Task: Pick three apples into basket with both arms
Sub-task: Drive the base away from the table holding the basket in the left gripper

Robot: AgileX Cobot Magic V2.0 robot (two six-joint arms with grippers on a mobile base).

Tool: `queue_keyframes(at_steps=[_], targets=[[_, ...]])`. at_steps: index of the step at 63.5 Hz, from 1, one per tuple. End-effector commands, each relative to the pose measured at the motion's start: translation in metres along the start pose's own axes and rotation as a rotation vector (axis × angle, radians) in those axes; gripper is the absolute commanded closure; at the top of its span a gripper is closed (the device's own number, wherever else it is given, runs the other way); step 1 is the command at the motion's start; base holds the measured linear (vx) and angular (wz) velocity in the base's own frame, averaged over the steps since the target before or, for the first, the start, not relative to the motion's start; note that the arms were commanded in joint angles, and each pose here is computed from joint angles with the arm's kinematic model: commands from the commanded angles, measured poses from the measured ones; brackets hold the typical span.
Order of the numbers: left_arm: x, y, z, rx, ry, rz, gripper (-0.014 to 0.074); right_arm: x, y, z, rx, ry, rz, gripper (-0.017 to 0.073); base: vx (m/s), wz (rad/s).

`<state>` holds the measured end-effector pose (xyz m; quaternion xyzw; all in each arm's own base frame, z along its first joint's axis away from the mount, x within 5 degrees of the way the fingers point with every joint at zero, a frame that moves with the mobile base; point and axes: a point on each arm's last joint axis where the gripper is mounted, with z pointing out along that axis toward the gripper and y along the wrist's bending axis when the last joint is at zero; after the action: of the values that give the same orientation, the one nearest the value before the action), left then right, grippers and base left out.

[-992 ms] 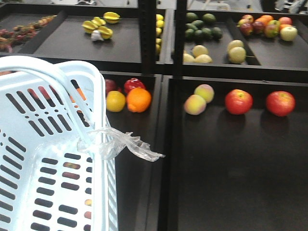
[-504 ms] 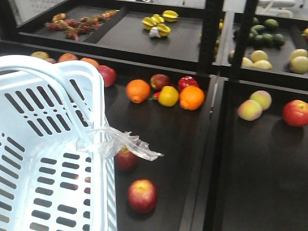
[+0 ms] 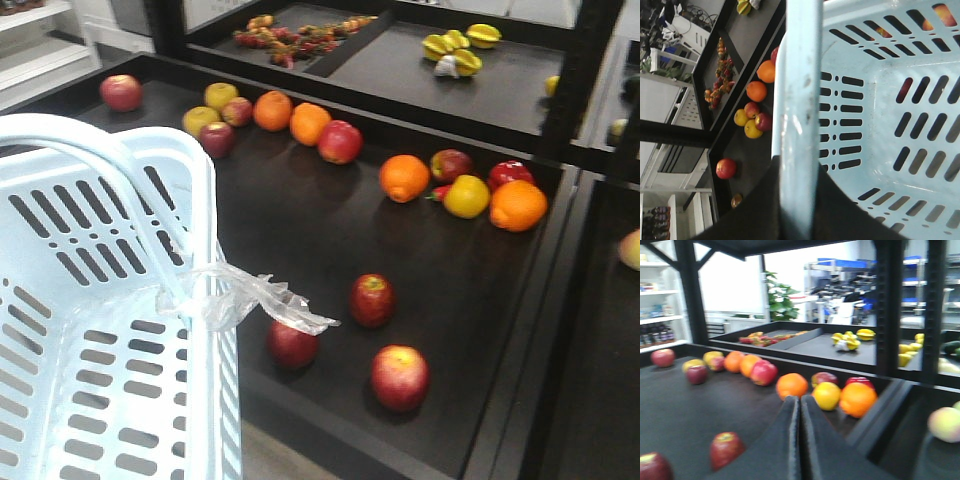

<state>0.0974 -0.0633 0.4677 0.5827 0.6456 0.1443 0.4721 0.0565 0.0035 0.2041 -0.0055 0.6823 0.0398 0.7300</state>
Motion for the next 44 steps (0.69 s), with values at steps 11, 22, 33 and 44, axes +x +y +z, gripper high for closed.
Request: queue_keyframes(at_steps=[11, 22, 33, 44], targets=[[-0.0058, 0.0107, -0.008, -0.085, -0.074, -0.017, 0.0601, -0.0023, 0.0003, -0.0007, -0.004, -0.069, -0.006, 0.0568, -0.11, 0.42], [-0.0058, 0.0107, -0.008, -0.085, -0.074, -0.017, 0.0601, -0.0023, 0.0003, -0.0007, -0.004, -0.069, -0.006, 0.0568, -0.11, 0.42], [-0.0058, 0.0107, -0.008, -0.085, -0.074, -0.017, 0.0601, -0.0023, 0.0003, -0.0007, -0.004, -0.069, -0.006, 0.0568, -0.11, 0.43], [-0.0057, 0.0107, -0.008, -0.085, -0.074, -0.017, 0.0601, -0.0023, 0.0003, -0.0007, -0.004, -0.069, -0.006, 0.0568, -0.11, 0.43]])
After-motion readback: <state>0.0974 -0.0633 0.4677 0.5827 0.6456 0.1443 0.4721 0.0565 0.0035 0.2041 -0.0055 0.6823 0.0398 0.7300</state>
